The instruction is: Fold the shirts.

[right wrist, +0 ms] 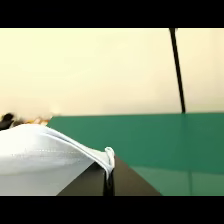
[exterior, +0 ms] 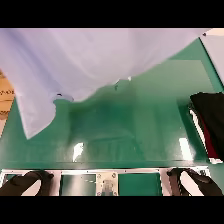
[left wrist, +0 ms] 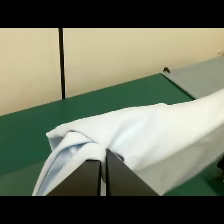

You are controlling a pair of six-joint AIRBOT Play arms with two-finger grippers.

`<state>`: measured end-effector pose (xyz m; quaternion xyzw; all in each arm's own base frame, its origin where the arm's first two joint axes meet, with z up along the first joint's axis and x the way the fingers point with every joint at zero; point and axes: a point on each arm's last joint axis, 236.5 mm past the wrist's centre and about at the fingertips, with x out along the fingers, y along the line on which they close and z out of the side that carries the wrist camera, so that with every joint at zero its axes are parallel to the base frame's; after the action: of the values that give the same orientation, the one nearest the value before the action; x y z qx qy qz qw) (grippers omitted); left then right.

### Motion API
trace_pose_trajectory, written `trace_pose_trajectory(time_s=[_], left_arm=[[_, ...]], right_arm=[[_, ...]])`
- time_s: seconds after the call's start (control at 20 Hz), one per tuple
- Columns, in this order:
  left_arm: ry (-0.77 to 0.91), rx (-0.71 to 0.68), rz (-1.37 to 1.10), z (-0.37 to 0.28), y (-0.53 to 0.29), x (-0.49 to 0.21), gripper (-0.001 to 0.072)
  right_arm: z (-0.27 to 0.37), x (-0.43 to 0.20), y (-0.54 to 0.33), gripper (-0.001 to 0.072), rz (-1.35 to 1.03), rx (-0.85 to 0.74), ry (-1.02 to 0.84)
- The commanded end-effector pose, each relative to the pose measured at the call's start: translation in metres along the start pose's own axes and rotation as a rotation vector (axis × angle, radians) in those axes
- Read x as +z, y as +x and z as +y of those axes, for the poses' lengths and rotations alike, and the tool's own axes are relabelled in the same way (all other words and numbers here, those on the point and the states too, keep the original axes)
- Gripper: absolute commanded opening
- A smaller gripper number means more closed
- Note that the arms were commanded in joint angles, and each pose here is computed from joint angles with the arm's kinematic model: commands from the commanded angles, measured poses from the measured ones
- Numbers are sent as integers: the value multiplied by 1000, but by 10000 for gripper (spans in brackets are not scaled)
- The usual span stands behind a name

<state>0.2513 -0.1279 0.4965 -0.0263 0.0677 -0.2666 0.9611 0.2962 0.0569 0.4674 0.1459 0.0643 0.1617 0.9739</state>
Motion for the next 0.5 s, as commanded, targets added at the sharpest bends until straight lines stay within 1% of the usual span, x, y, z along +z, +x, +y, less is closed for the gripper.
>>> trace_pose_trajectory(time_s=[0.0,0.2,0.3,0.35,0.45], left_arm=[[0,48,-41,11,-1,11,25],[-56,65,74,53,82,-33,25],[-92,53,139,75,135,-61,25],[-125,32,172,84,166,-79,25],[-192,-62,227,89,227,-119,25]], right_arm=[[12,10,-28,18,-35,-32,-65],[-13,-30,-5,18,82,-47,6],[-36,-64,12,18,166,-66,71],[-50,-87,22,18,220,-78,106],[-81,-140,41,19,319,-110,185]])
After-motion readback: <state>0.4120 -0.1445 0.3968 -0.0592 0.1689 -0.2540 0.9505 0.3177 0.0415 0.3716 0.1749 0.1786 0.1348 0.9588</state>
